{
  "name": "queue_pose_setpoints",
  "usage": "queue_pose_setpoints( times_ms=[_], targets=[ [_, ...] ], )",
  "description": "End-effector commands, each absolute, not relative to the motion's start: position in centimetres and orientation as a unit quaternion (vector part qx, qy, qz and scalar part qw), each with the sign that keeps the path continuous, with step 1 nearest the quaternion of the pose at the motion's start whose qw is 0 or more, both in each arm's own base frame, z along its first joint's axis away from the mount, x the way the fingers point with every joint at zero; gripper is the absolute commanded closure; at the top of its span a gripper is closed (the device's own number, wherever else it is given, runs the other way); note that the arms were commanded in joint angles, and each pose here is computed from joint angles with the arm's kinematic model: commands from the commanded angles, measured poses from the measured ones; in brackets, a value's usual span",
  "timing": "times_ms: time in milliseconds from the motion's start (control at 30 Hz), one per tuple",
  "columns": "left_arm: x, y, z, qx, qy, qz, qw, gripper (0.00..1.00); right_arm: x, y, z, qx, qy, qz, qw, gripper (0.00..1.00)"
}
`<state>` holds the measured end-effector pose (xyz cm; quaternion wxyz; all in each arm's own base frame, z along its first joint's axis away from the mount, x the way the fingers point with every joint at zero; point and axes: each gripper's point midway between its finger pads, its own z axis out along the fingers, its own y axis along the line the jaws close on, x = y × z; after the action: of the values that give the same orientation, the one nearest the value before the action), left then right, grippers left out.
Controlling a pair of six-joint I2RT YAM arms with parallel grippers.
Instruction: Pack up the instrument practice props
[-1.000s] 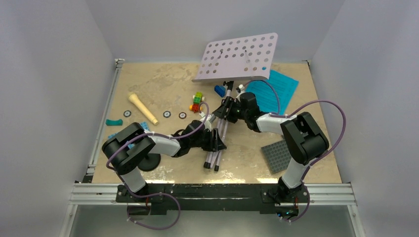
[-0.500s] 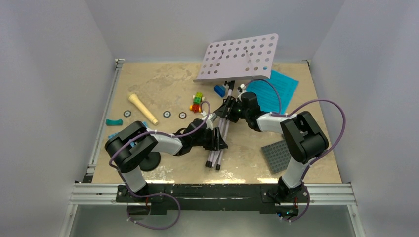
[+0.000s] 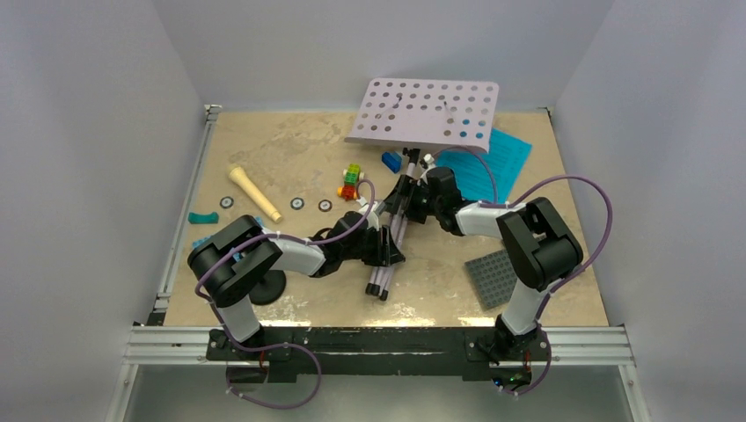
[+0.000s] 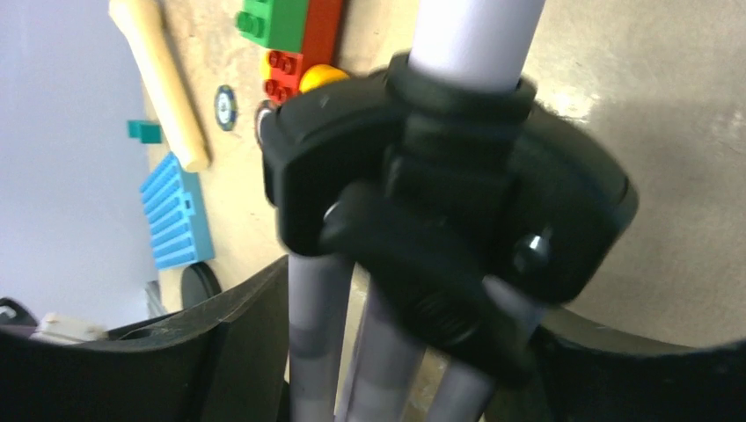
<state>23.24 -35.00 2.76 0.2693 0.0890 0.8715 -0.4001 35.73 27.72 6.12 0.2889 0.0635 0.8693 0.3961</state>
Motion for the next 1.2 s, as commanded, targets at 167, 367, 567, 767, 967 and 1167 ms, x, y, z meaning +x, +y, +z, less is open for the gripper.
queue_pose_setpoints(
  times_ms=[167,367,567,767,967,1167],
  targets=[
    [26.3,-31.5,-0.1,0.092,0.889,-0.299,0.335,1.00,34.8,28.9,8.2,0.004,0.857,0.408,0.314,0.13],
    [26.2,-31.4,-0.2,0.091,0.891,-0.296,0.331,1.00,34.4,27.7,7.5,0.006,0.874,0.373,0.310,0.12],
    [26.1,-31.2,-0.3,0.091,0.894,-0.291,0.328,1.00,33.1,24.2,6.6,0.007,0.907,0.286,0.310,0.11],
    [25.9,-31.1,-0.1,0.093,0.890,-0.297,0.334,1.00,31.3,22.3,5.9,0.007,0.912,0.260,0.316,0.09],
    [25.4,-30.6,0.2,0.094,0.885,-0.303,0.340,1.00,29.8,21.1,5.5,0.012,0.914,0.253,0.316,0.09],
    [24.4,-29.6,-0.4,0.086,0.886,-0.305,0.339,1.00,28.7,20.1,7.2,0.012,0.903,0.256,0.344,0.09]
  ],
)
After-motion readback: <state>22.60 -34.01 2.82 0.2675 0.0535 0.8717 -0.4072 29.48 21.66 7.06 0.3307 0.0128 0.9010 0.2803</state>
